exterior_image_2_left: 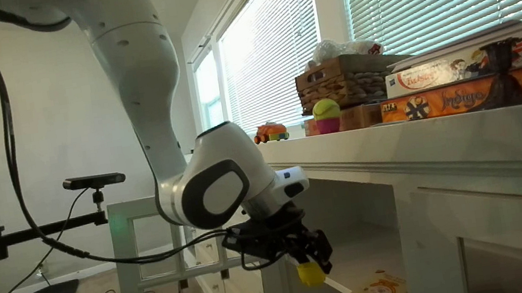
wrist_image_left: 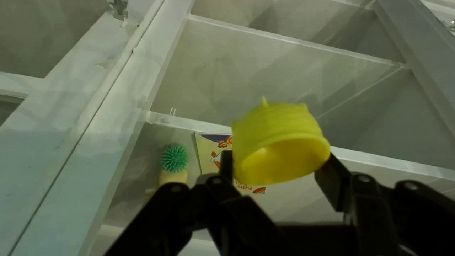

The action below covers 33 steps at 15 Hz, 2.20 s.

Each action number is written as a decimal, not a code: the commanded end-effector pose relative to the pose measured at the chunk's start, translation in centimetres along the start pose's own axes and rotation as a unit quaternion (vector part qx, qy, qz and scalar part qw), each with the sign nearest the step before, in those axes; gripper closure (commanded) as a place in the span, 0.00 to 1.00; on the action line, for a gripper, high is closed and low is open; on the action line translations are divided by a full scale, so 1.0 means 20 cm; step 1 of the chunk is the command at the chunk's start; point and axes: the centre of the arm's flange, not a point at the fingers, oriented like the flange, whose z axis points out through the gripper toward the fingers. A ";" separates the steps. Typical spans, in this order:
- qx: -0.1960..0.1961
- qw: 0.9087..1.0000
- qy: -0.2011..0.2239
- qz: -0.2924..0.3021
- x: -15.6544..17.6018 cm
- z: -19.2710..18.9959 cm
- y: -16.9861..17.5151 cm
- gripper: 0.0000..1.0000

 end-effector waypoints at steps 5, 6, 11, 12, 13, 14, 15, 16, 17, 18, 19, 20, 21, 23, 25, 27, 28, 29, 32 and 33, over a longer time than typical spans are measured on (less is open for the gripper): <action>0.017 0.999 0.025 0.032 0.24 0.31 -0.11 0.65; 0.020 0.999 0.028 0.034 0.27 0.33 -0.13 0.65; 0.022 0.998 0.038 0.034 0.38 0.45 -0.17 0.65; 0.020 0.999 0.038 0.032 0.40 0.48 -0.17 0.65; 0.019 0.999 0.036 0.032 0.42 0.51 -0.16 0.65; 0.018 0.999 0.035 0.031 0.43 0.54 -0.16 0.65; 0.016 0.999 0.034 0.031 0.45 0.56 -0.16 0.65; 0.015 0.999 0.032 0.031 0.46 0.59 -0.15 0.65; 0.013 0.999 0.029 0.031 0.48 0.61 -0.15 0.65; 0.012 0.999 0.027 0.030 0.49 0.64 -0.15 0.65; 0.010 0.999 0.024 0.030 0.50 0.66 -0.14 0.65; 0.010 0.999 0.022 0.030 0.51 0.67 -0.14 0.65; 0.009 0.999 0.020 0.030 0.52 0.69 -0.14 0.65; 0.008 0.999 0.018 0.030 0.54 0.71 -0.13 0.65; 0.007 0.999 0.014 0.031 0.56 0.75 -0.14 0.65; 0.007 0.999 0.012 0.032 0.57 0.77 -0.14 0.65; 0.007 0.999 0.010 0.032 0.57 0.78 -0.14 0.65; 0.007 0.999 0.009 0.032 0.57 0.79 -0.14 0.65; 0.005 0.999 0.007 0.032 0.58 0.83 -0.14 0.65; 0.005 0.999 0.007 0.032 0.59 0.84 -0.14 0.65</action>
